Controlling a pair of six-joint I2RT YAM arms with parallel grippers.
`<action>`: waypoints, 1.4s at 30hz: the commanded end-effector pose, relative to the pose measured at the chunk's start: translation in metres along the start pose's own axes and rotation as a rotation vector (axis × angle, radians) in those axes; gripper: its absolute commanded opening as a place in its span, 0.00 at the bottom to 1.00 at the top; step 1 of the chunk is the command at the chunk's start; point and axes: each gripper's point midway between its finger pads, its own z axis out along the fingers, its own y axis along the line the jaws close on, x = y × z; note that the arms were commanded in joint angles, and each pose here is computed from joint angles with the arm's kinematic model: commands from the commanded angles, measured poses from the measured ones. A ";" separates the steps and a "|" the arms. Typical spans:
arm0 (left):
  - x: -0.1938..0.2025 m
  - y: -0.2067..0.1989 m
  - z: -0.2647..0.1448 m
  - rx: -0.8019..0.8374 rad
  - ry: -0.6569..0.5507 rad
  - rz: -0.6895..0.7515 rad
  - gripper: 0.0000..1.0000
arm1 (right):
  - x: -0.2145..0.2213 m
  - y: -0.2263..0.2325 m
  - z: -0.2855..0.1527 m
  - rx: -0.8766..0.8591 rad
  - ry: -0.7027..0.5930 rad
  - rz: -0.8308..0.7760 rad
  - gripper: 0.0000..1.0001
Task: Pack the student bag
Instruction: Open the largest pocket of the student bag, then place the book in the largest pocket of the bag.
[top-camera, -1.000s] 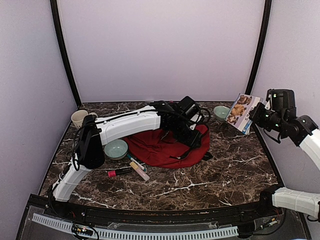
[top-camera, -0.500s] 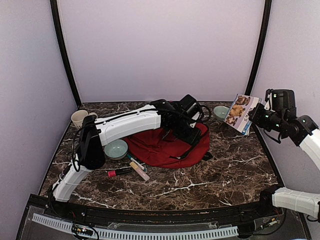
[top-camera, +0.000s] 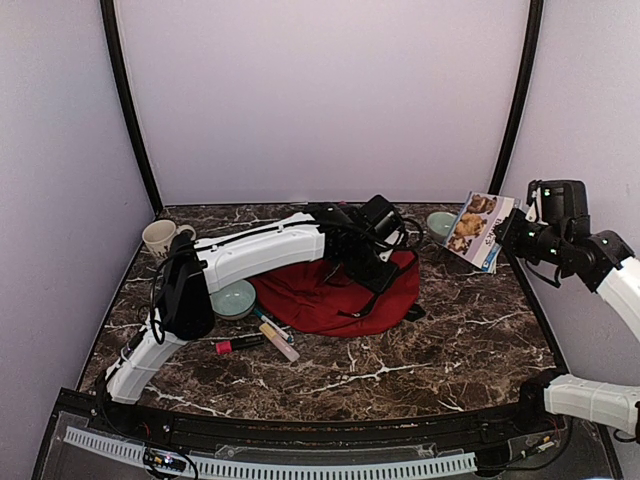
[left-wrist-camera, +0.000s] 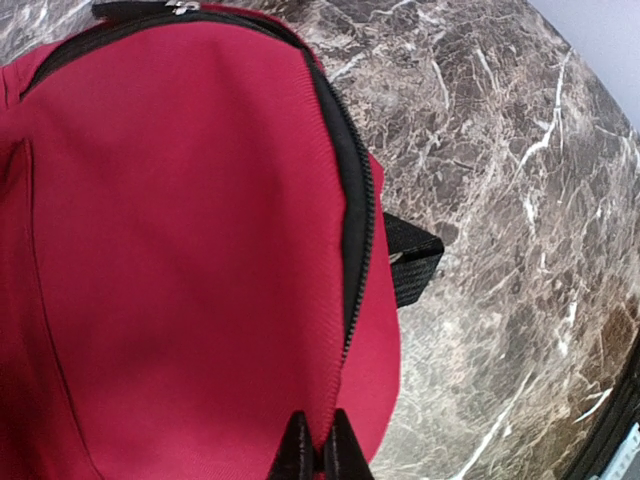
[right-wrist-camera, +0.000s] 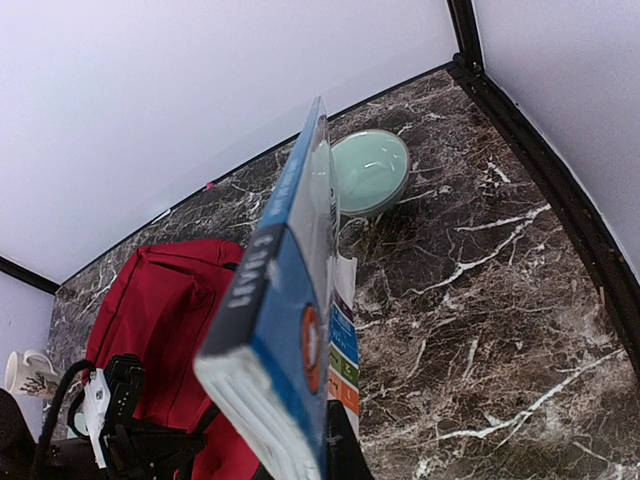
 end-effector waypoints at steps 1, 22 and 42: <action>-0.014 -0.005 -0.030 0.001 -0.035 0.007 0.00 | -0.007 0.005 -0.001 -0.031 -0.032 -0.001 0.00; -0.045 0.033 -0.076 0.020 -0.156 -0.155 0.00 | -0.008 0.029 -0.021 -0.105 0.085 0.079 0.00; -0.049 0.053 -0.097 0.133 -0.198 -0.172 0.00 | 0.044 0.077 -0.061 -0.333 0.484 0.474 0.00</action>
